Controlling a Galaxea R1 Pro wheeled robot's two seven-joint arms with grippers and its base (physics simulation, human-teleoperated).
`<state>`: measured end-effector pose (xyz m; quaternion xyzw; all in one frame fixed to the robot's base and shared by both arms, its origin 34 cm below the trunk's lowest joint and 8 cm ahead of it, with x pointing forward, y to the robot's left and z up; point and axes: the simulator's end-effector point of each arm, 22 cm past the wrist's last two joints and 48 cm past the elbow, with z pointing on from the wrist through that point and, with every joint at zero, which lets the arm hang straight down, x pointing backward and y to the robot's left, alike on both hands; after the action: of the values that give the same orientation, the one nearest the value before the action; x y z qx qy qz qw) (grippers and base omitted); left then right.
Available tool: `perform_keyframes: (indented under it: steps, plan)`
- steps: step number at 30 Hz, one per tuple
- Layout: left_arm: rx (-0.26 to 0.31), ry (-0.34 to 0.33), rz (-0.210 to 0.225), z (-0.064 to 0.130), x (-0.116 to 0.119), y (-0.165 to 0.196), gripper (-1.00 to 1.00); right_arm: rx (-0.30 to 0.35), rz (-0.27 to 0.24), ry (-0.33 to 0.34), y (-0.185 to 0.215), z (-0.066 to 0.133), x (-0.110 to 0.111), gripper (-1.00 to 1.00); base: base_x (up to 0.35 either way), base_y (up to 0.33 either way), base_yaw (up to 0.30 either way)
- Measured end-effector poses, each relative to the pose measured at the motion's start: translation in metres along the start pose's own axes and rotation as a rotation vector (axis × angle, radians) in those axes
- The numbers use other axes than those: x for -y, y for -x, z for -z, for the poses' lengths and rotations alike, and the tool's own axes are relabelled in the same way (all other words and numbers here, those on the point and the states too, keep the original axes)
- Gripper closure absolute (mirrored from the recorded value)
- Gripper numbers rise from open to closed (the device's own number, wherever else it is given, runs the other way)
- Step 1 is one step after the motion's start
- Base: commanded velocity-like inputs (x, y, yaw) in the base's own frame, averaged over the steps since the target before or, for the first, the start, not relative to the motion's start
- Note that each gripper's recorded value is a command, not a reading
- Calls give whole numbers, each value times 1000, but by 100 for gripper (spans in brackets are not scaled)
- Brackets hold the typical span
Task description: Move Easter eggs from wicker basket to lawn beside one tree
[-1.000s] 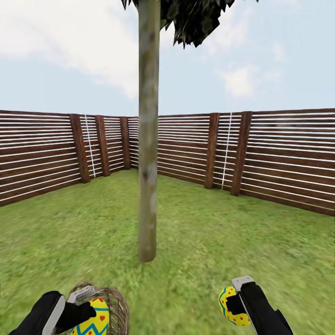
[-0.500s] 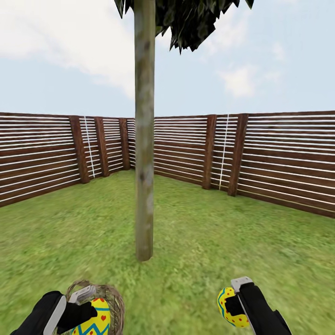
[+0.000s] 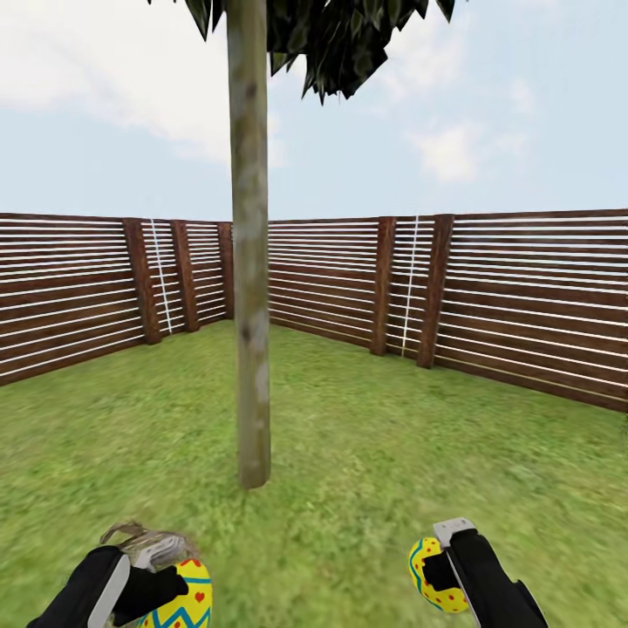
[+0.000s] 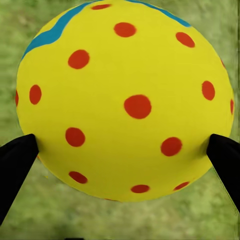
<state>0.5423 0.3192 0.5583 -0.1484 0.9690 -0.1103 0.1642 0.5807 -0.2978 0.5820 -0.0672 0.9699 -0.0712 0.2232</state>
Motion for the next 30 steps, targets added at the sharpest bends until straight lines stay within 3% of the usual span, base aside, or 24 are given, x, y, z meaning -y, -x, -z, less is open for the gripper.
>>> perform_keyframes:
  steps: [15,30]
  plan:
    - [0,-2,-2,-1,2,-1,100,1,-3,-3,1,0,3,100,0,-313,271]
    - [-7,-21,-2,-4,15,-5,100,3,-4,0,1,1,2,100,115,-330,10]
